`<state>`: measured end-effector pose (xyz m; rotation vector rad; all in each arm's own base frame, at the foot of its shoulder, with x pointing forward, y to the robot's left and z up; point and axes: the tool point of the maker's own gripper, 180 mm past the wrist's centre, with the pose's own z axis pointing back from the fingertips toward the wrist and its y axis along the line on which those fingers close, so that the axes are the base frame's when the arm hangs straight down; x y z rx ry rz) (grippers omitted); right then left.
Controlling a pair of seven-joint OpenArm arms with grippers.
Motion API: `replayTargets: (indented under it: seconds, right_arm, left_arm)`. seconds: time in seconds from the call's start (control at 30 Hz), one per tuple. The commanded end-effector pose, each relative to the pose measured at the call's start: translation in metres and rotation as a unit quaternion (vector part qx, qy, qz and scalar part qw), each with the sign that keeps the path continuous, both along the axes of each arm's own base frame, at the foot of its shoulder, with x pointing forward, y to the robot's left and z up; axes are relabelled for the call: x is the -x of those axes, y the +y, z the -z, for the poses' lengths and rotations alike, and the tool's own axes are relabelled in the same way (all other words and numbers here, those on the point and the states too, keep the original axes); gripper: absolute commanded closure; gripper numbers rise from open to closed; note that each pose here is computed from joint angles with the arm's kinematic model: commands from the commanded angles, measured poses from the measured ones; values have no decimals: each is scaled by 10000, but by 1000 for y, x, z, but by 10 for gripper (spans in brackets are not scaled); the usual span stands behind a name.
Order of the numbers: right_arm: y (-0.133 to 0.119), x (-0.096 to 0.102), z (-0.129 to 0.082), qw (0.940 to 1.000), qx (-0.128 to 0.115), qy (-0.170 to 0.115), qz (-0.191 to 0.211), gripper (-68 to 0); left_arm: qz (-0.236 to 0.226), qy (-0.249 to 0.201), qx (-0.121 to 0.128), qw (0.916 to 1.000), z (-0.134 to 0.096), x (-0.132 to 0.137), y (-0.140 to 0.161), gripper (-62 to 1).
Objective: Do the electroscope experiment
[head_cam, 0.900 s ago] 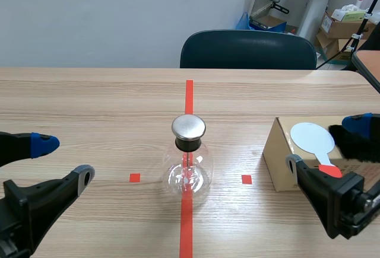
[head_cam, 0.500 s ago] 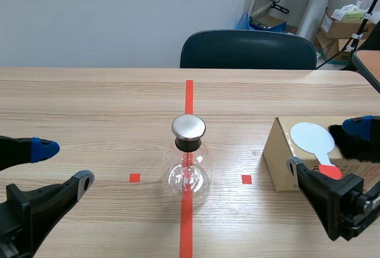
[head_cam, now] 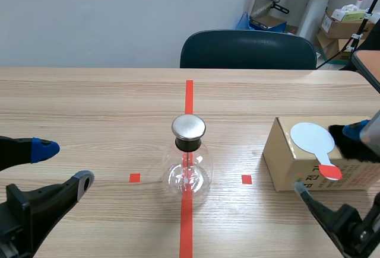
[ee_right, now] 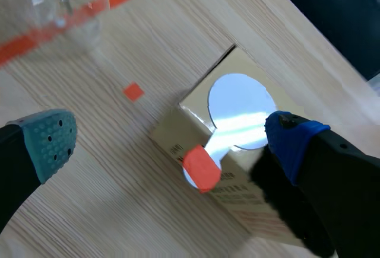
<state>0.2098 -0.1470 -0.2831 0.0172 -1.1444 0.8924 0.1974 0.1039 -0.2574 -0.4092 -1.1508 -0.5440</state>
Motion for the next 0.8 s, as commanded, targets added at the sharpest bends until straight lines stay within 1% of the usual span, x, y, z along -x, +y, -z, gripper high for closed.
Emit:
replayTargets:
  seconds: [0.0, 0.03, 0.07, 0.1, 0.13, 0.17, 0.23, 0.33, 0.4, 0.47, 0.5, 0.53, 0.57, 0.6, 0.67, 0.73, 0.77]
  right_arm:
    - [1, -1, -6, 9990, 319, -222, -227, -679]
    - [0, 2, -3, 9975, 560, -276, -340, -679]
    - [-1, 3, -1, 9946, 841, -403, -443, -679]
    - [-1, 3, 0, 9917, 1057, -519, -519, -679]
    - [-2, 6, 1, 9871, 1327, -656, -606, -679]
    - [-2, 6, 1, 9834, 1505, -784, -645, -679]
    - [-3, 9, 3, 9720, 1970, -1055, -725, -679]
    - [-6, 15, 6, 9496, 2704, -1411, -720, -679]
    - [-9, 18, 6, 9353, 3094, -1589, -649, -679]
    - [-12, 20, 4, 9241, 3358, -1761, -474, -679]
    - [-14, 19, 2, 9173, 3508, -1845, -384, -679]
    - [-16, 19, 1, 9109, 3641, -1919, -306, -679]
    - [-18, 19, 0, 9060, 3733, -1984, -240, -679]
    - [-19, 20, 1, 9027, 3790, -2028, -194, -679]
    - [-20, 21, 3, 8988, 3850, -2090, -134, -679]
    - [-22, 21, 6, 8942, 3914, -2173, -37, -679]
    - [-22, 21, 8, 8929, 3919, -2219, 24, -679]
  left_arm:
    - [5, -64, 70, 10000, -4, -1, -2, -452]
    - [5, -51, 60, 10000, -4, 0, -2, -452]
    - [6, -20, 39, 10000, -2, 0, -1, -452]
    - [7, 13, 12, 10000, -1, 0, -1, -452]
    - [8, 35, -4, 10000, 0, 1, -1, -452]
    - [8, 36, -5, 10000, 0, 1, -1, -452]
    - [8, 37, -3, 10000, 0, 1, -1, -452]
    - [8, 49, -12, 10000, 0, 1, -1, -452]
    - [9, 67, -26, 10000, 1, 1, -1, -452]
    - [1, 107, -47, 9999, 3, 2, 0, -452]
    - [1, 134, -66, 9999, 4, 2, 0, -452]
    - [-17, 136, -53, 9999, 4, 2, 0, -452]
    - [-42, 127, -24, 9999, 3, 2, 0, -452]
    - [-49, 96, 5, 9999, 2, 1, -1, -452]
    - [-26, 84, -5, 10000, 2, 1, -1, -452]
    - [-35, 85, 41, 9999, 1, 1, -1, -452]
    - [-37, 48, 81, 9999, -1, 0, -1, -452]
